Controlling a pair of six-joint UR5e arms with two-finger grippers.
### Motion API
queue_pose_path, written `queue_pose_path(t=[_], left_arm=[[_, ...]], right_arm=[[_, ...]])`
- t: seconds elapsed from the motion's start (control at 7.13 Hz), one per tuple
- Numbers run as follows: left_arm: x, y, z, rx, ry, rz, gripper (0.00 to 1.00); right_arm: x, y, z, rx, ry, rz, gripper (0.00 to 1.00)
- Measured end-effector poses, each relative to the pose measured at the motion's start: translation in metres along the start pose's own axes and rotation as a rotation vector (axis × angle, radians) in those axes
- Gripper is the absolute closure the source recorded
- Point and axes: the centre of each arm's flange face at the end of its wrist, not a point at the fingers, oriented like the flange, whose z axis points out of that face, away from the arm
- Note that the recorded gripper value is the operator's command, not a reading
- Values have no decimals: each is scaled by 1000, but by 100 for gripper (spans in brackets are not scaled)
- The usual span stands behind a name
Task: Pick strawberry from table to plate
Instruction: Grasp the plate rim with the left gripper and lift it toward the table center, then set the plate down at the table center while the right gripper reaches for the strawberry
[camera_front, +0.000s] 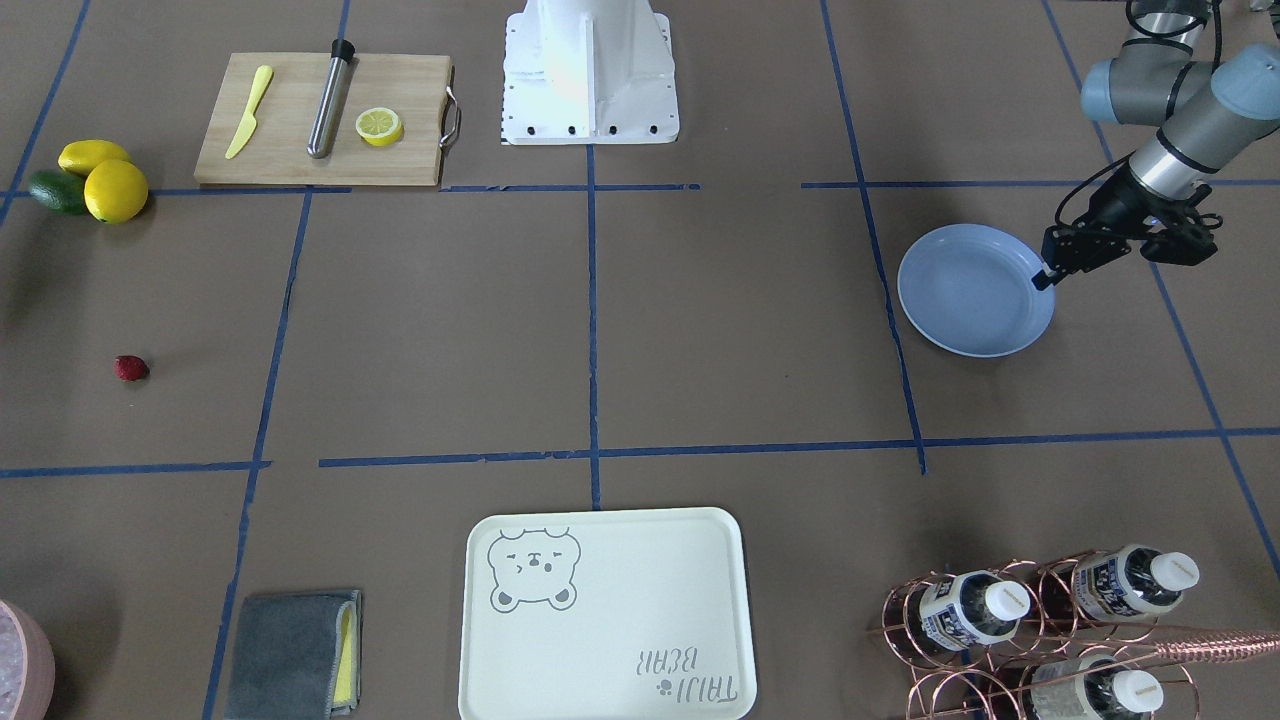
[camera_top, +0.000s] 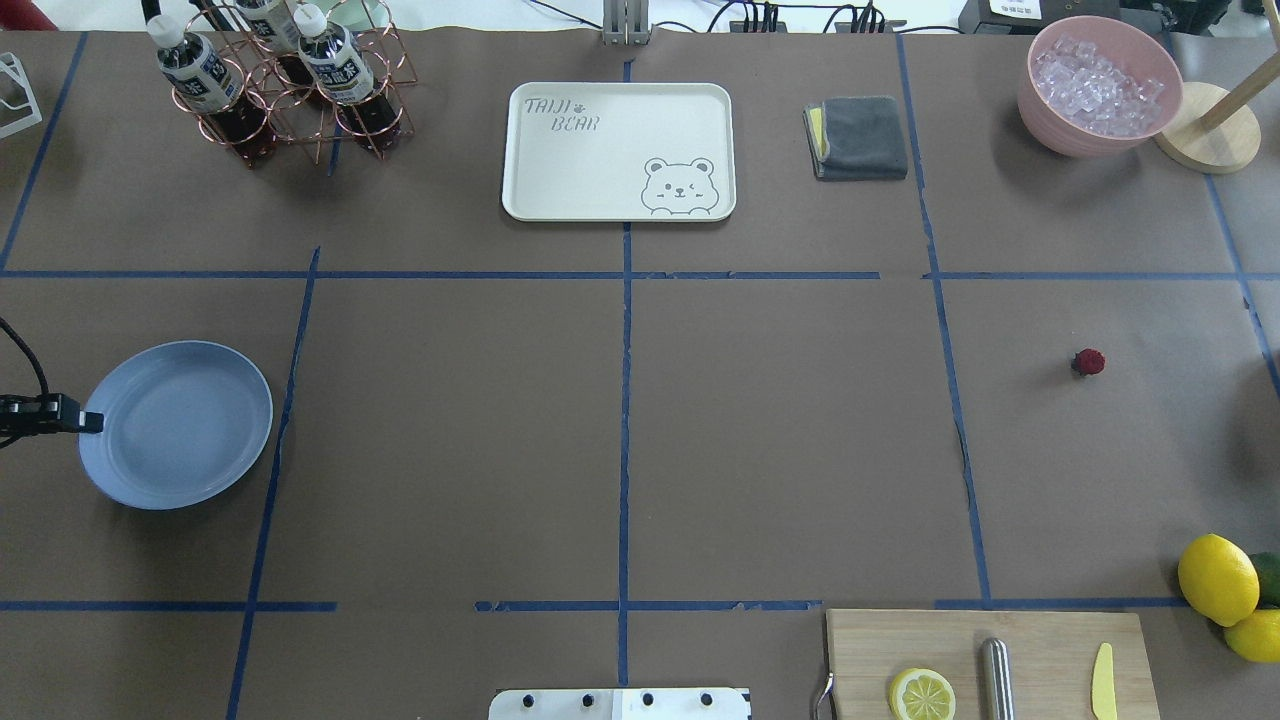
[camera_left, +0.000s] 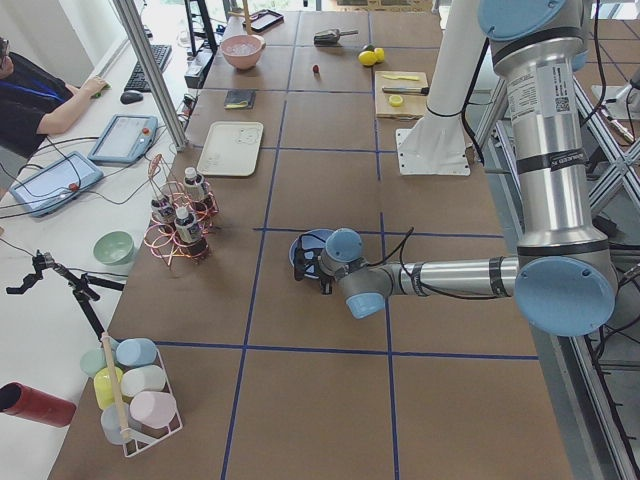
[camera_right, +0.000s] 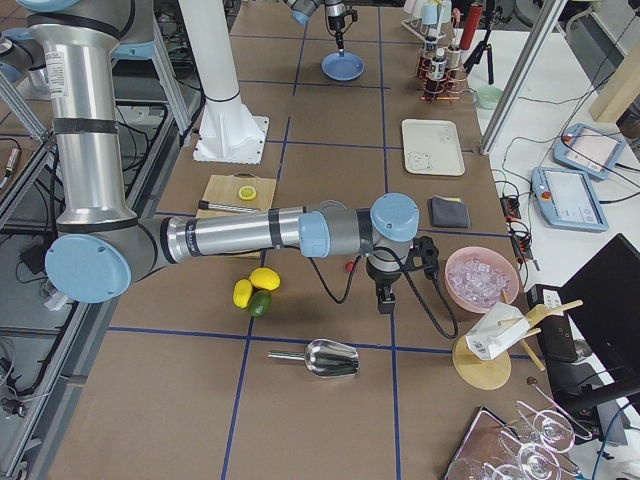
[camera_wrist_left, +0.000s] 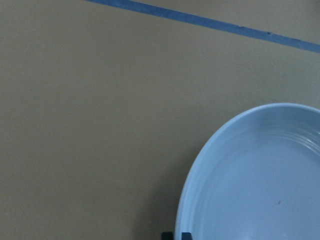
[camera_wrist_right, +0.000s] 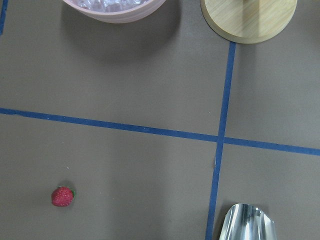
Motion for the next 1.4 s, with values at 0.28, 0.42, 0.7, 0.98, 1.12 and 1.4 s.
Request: queue_pose_path(t=[0.28,0.42,0.7,0.98,1.12,1.4], left_arm=[[35,-32,-40,-30,109,-48,100],[76,-56,-40,-16,144,-89,100],[180,-67,7,1,192,-174,100],[308,-50,58,22,160,-248,100],[376,-35,78,40,117,-278,100],[441,10,118,72,71,-308,100]], right_arm=[[-2,0,2,-4,-12,1,0],[-8,-1,4,-7,-26,11,0],[-45,-9,10,-9,-47,50,0],[-96,-16,35,37,-48,98,0],[-118,-16,49,66,-49,122,0],[-137,-14,60,84,-63,138,0]])
